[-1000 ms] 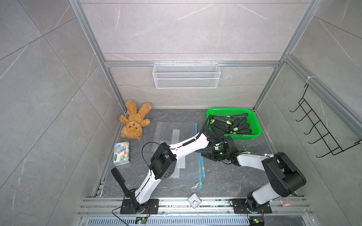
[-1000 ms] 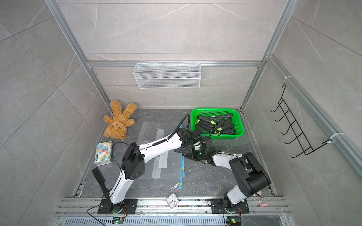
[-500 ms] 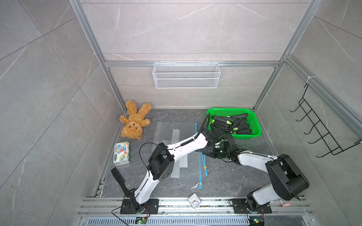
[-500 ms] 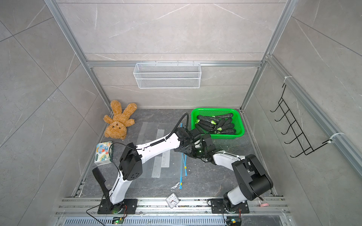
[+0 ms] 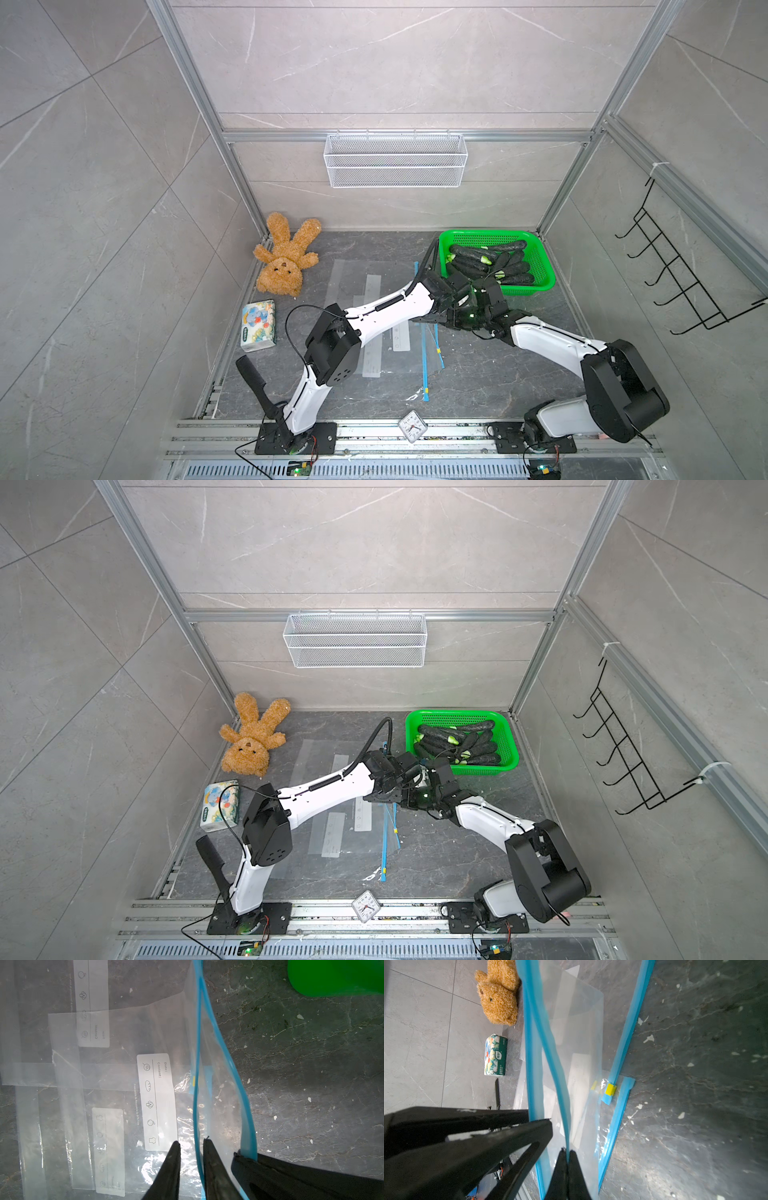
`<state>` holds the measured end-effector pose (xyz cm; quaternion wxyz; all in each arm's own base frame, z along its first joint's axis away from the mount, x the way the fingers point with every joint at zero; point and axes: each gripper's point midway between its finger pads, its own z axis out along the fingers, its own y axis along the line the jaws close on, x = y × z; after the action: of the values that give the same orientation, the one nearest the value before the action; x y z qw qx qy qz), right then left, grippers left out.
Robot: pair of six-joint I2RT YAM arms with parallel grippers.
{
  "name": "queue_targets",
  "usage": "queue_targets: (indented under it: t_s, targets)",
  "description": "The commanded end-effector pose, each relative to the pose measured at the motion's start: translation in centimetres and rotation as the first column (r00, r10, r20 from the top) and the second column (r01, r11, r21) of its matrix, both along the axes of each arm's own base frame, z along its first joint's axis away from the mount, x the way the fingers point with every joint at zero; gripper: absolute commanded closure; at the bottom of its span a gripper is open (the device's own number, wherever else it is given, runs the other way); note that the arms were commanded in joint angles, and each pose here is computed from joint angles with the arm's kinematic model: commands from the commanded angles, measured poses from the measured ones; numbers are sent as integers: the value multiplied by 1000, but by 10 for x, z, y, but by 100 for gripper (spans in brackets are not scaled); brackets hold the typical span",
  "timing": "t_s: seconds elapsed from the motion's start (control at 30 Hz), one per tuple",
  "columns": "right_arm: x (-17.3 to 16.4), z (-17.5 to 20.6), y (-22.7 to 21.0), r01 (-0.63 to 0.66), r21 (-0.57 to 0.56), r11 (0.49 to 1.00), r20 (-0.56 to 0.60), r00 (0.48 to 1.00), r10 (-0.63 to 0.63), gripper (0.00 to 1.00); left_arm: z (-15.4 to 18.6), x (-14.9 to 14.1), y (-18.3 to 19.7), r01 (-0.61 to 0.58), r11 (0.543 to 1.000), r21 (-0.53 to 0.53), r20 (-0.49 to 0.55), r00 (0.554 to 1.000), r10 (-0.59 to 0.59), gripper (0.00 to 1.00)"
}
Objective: Place the eggplant in a zip-top bag and seal the zipper
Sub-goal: Open the zipper food storage bag.
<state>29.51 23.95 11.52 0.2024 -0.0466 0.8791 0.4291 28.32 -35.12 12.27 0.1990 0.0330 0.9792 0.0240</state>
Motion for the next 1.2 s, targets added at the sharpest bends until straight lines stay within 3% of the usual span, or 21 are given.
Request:
queue_targets:
  t_s: [0.0,0.1,0.4,0.8,1.17]
  targets:
    - [2,24,7,-31,25,999,50,998,30,100,22,4,6,-34,998,-44,55,998,36,76]
    - [2,25,8,-34,22,999,45,998,33,100,25,3,11,-46,998,-47,66,997,49,78]
    - [5,22,1,-19,-51,999,27,999,21,100,37,2,20,-66,995,-77,100,992,74,100]
    - [16,64,-7,-22,-158,987,77,996,35,100,72,2,32,-62,993,-105,162,984,79,100]
    - [25,74,-1,-46,-165,985,89,994,61,99,93,2,43,-58,991,-122,200,976,82,100]
